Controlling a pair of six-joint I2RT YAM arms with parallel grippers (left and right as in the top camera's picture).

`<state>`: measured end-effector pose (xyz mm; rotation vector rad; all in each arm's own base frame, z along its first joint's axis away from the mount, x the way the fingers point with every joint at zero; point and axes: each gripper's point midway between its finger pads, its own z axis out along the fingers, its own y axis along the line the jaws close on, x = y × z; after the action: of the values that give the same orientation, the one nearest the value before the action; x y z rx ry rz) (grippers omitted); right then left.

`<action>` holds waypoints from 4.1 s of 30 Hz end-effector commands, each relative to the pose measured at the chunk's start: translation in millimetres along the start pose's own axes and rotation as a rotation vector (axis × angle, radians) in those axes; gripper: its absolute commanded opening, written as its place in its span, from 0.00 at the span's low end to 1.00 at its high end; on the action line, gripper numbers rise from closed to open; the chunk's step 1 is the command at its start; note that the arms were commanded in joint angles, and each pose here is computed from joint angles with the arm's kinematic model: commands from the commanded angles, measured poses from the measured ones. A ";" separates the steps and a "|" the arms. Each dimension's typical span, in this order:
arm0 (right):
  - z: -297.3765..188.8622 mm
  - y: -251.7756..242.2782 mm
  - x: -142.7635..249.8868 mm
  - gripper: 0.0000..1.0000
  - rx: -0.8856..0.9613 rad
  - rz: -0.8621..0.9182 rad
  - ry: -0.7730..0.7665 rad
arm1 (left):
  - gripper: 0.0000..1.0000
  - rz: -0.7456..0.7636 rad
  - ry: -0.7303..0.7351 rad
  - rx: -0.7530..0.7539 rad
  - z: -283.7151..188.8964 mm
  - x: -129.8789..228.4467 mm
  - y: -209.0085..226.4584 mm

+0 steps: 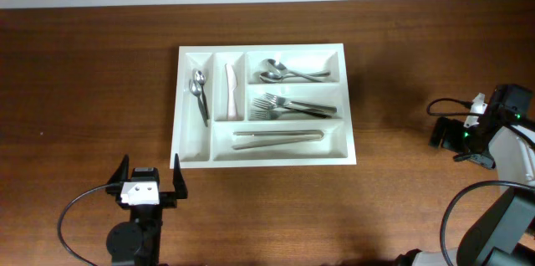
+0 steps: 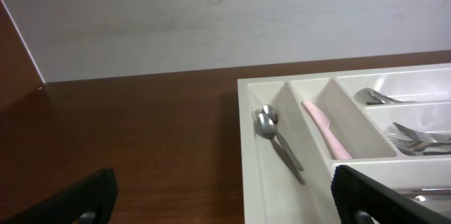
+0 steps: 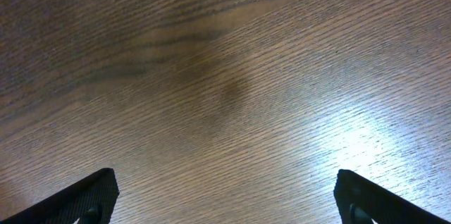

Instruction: Pack container

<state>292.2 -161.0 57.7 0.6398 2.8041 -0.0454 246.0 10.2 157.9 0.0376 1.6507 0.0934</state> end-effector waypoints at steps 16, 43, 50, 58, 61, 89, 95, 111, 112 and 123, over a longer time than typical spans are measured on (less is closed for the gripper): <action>-4.4 -2.0 -1.2 0.99 0.010 0.013 -0.014 | 0.99 -0.013 0.001 -0.017 -0.1 1.9 3.2; -131.0 13.0 -71.3 0.99 0.075 -0.082 -0.556 | 0.99 -0.013 0.001 -0.016 -0.1 2.0 3.1; -226.1 59.3 -81.6 0.99 0.014 -0.179 -0.905 | 0.99 -0.013 0.001 -0.016 -0.1 1.9 3.1; -306.7 103.0 -50.2 0.99 -0.122 -0.255 -1.328 | 0.99 -0.013 0.001 -0.016 -0.1 1.9 3.1; -313.5 108.8 -26.9 0.99 -0.191 -0.240 -1.435 | 0.99 -0.013 0.001 -0.016 -0.1 1.9 3.1; -329.3 114.9 70.2 0.99 -0.445 -0.248 -1.725 | 0.99 -0.013 0.001 -0.016 -0.1 1.9 3.1; -314.4 116.1 72.0 0.99 -0.447 -0.249 -1.723 | 0.99 -0.013 0.000 -0.016 -0.2 1.7 3.2; -305.6 116.0 74.3 0.99 -0.455 -0.241 -1.763 | 0.99 -0.013 0.001 -0.016 -0.1 1.9 3.1; -302.6 116.5 73.8 0.99 -0.454 -0.243 -1.756 | 0.99 -0.013 0.001 -0.016 -0.1 1.9 3.1; -221.7 138.8 74.1 0.99 -0.482 -0.333 -1.596 | 0.99 -0.013 0.000 -0.016 -0.2 1.7 3.2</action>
<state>231.0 4.7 266.0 -0.0375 1.2291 -0.0055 245.9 10.3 158.0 0.0373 1.6500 0.0937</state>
